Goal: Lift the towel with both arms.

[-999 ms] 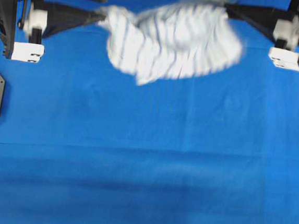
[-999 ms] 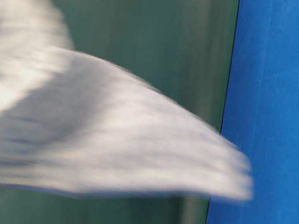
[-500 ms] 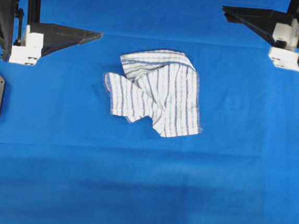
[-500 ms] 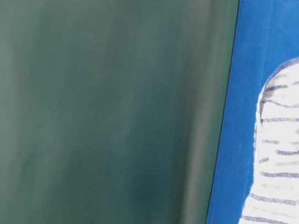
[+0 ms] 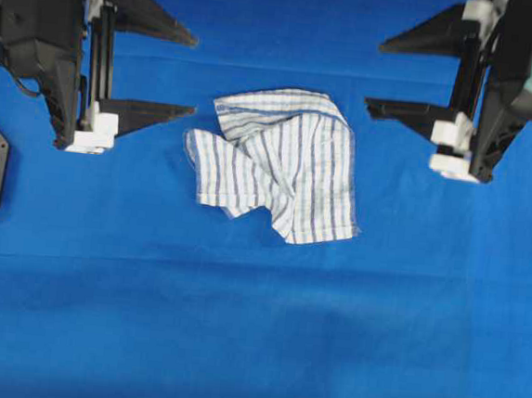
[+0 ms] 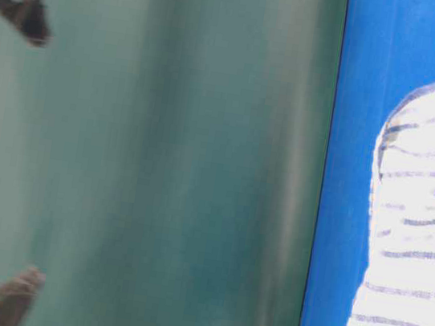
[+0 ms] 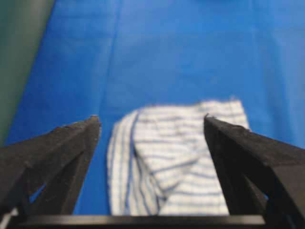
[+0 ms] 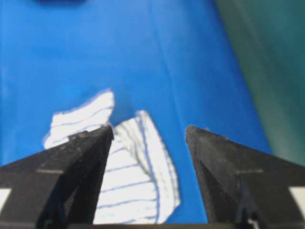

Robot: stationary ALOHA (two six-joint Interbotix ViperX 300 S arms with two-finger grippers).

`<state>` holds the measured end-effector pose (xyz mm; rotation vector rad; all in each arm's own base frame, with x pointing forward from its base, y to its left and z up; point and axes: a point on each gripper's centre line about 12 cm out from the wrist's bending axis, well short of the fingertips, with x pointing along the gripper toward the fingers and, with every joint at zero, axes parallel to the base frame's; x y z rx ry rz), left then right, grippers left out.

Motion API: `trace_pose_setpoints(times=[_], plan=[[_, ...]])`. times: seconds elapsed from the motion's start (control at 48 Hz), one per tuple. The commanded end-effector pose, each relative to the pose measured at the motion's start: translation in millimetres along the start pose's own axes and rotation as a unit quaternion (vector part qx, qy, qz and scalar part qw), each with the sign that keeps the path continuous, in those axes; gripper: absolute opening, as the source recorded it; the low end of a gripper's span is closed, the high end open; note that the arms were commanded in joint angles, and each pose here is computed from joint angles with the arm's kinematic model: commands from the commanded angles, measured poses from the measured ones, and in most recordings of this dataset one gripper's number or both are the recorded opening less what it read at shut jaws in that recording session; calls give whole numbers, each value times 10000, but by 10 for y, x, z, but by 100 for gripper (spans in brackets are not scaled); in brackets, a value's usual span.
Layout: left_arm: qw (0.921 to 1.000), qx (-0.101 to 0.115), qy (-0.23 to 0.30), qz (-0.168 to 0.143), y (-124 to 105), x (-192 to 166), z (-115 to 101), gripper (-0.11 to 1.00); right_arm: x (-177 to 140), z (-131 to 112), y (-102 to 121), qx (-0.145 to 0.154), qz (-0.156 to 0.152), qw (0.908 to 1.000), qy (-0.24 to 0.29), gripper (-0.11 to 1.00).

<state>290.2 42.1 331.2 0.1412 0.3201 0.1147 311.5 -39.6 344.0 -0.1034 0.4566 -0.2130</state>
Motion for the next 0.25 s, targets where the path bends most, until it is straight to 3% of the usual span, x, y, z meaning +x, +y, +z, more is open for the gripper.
trace_pose_setpoints(times=[0.0,0.229], plan=[[10000,-15,-3,26,6,29,-53,91,62,-91,38,31,93,9999,-26,65],[9986,-31,525,-66,-64,235,-451,91,352,-486,155,134,344,9991,216,64]])
